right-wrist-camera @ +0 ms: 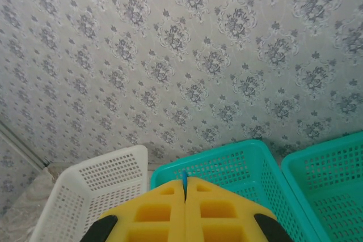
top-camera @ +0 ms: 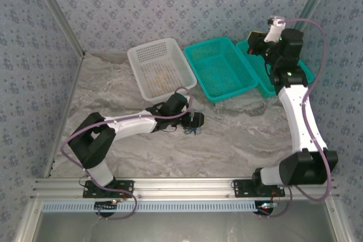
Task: Untangle the cables
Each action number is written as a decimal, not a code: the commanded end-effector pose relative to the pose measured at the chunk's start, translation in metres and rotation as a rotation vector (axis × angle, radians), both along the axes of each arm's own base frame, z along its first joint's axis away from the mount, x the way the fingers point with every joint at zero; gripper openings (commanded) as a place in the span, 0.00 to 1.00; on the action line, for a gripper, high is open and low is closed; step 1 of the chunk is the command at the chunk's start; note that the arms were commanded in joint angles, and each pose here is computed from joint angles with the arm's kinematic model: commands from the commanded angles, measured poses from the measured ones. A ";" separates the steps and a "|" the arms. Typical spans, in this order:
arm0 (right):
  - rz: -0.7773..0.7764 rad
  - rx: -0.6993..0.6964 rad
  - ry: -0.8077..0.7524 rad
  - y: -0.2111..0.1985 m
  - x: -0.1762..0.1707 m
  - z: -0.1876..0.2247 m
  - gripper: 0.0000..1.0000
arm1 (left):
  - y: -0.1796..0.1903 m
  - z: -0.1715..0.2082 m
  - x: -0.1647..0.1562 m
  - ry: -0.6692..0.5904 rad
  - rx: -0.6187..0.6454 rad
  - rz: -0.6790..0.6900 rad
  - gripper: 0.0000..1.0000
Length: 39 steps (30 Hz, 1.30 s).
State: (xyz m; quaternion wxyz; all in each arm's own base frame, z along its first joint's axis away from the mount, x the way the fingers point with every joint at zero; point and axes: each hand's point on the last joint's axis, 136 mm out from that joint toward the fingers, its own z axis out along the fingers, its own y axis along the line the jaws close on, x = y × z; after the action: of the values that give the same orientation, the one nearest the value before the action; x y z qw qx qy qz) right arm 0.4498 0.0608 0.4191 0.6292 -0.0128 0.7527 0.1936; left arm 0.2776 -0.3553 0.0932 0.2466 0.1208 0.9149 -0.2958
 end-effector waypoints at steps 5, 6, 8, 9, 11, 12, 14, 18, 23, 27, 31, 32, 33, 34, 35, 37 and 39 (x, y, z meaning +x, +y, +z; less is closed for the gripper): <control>-0.015 -0.119 0.032 0.012 0.052 -0.026 0.00 | 0.009 0.020 0.010 -0.052 -0.036 0.072 0.99; -0.016 -0.126 0.053 0.013 0.059 -0.034 0.00 | 0.009 0.020 0.010 -0.050 -0.036 0.075 0.99; -0.020 -0.142 0.098 0.015 0.074 -0.056 0.00 | 0.010 0.019 0.011 -0.046 -0.034 0.080 1.00; -0.040 -0.150 0.120 0.013 0.080 -0.066 0.00 | 0.010 0.019 0.011 -0.044 -0.034 0.080 0.99; -0.045 -0.157 0.156 0.013 0.089 -0.084 0.00 | 0.010 0.018 0.011 -0.041 -0.032 0.080 0.99; -0.036 -0.155 0.179 0.015 0.093 -0.092 0.00 | 0.010 0.018 0.011 -0.041 -0.032 0.080 0.99; 0.014 -0.142 0.217 0.024 0.095 -0.105 0.00 | 0.011 0.017 0.012 -0.039 -0.029 0.085 1.00; 0.090 -0.143 0.247 0.043 0.095 -0.117 0.00 | 0.010 0.016 0.012 -0.035 -0.023 0.084 0.99; 0.082 -0.184 0.323 0.050 0.101 -0.148 0.18 | 0.005 0.012 0.014 -0.016 -0.008 0.074 0.99; 0.057 -0.193 0.360 0.048 0.096 -0.155 0.69 | 0.006 0.012 0.014 -0.013 -0.005 0.079 0.99; 0.015 -0.193 0.349 0.042 0.079 -0.144 1.00 | 0.007 0.011 0.014 -0.010 -0.004 0.083 0.99; 0.011 -0.187 0.349 0.041 0.072 -0.142 1.00 | 0.006 0.011 0.014 -0.008 -0.004 0.083 1.00; 0.005 -0.179 0.356 0.040 0.066 -0.143 1.00 | 0.006 0.010 0.014 -0.005 0.000 0.083 0.99; -0.006 -0.170 0.359 0.038 0.058 -0.142 1.00 | 0.006 0.008 0.014 0.001 0.004 0.083 1.00; -0.016 -0.161 0.363 0.037 0.049 -0.141 1.00 | 0.005 0.006 0.014 0.007 0.008 0.083 0.99; -0.033 -0.147 0.381 0.035 0.031 -0.147 1.00 | 0.004 0.005 0.015 0.014 0.014 0.080 0.99; -0.053 -0.134 0.404 0.031 0.013 -0.156 1.00 | 0.003 0.004 0.015 0.018 0.019 0.074 0.99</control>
State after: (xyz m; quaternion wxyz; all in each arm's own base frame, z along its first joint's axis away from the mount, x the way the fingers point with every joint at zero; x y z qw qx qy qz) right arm 0.4840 0.0962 0.2549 0.4624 -0.0239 0.8773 0.1264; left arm 0.2875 -0.3502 0.0951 0.2521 0.0901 0.9215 -0.2814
